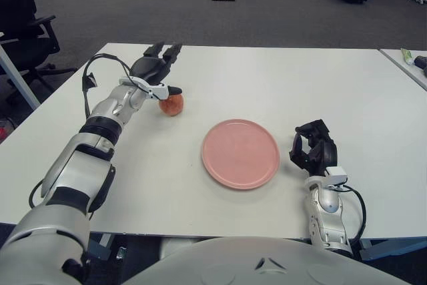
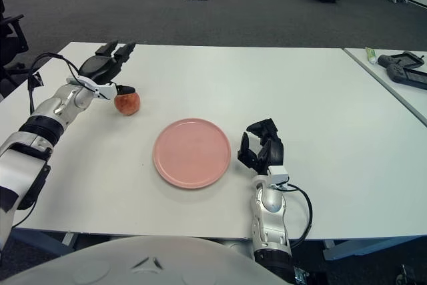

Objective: Put the apple into the plate.

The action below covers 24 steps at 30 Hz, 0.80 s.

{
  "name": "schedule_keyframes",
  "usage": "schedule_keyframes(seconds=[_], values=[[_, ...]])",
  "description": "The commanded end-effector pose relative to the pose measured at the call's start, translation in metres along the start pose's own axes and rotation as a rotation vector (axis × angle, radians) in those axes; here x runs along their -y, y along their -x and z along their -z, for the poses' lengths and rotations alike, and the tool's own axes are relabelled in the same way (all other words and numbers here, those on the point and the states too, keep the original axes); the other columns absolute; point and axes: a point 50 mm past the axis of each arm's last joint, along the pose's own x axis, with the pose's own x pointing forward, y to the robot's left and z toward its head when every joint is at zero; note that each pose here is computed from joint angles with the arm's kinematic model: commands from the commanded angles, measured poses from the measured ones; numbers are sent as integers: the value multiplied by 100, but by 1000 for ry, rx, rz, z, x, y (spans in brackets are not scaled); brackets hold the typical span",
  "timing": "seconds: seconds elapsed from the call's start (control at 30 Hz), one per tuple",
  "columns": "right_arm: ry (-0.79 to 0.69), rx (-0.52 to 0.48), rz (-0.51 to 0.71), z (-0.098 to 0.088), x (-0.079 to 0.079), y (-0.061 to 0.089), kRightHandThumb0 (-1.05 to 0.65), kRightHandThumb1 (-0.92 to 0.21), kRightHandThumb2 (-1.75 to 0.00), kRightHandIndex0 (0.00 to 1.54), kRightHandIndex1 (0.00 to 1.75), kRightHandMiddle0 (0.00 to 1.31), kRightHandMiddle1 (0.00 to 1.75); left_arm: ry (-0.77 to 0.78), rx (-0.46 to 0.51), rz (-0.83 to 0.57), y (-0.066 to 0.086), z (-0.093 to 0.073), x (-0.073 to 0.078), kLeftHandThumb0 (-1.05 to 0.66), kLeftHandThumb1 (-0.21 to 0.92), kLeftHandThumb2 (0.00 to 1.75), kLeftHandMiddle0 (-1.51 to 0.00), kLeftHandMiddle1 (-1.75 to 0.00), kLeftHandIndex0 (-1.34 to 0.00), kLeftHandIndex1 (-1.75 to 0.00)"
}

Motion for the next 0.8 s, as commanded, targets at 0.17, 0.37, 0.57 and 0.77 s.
schedule_keyframes(seconds=[0.17,0.37,0.57,0.77], values=[[13,22,1,-3,3,-5,-41,-56,-102,62,139,42,175,8,-74,92,4,9,12,-99,66,59,0,0,0,0],[21,24,5,-3,4,-5,-41,-56,-101,62,139,42,175,26,-100,131,7,11,19,-101,66,60,0,0,0,0],[26,29,6,-4,5,-5,-40,-57,-100,62,139,41,175,51,-115,174,10,8,29,-104,68,61,0,0,0,0],[28,31,10,-4,6,-5,-40,-57,-101,62,139,41,175,71,-128,216,14,7,38,-105,70,61,0,0,0,0]])
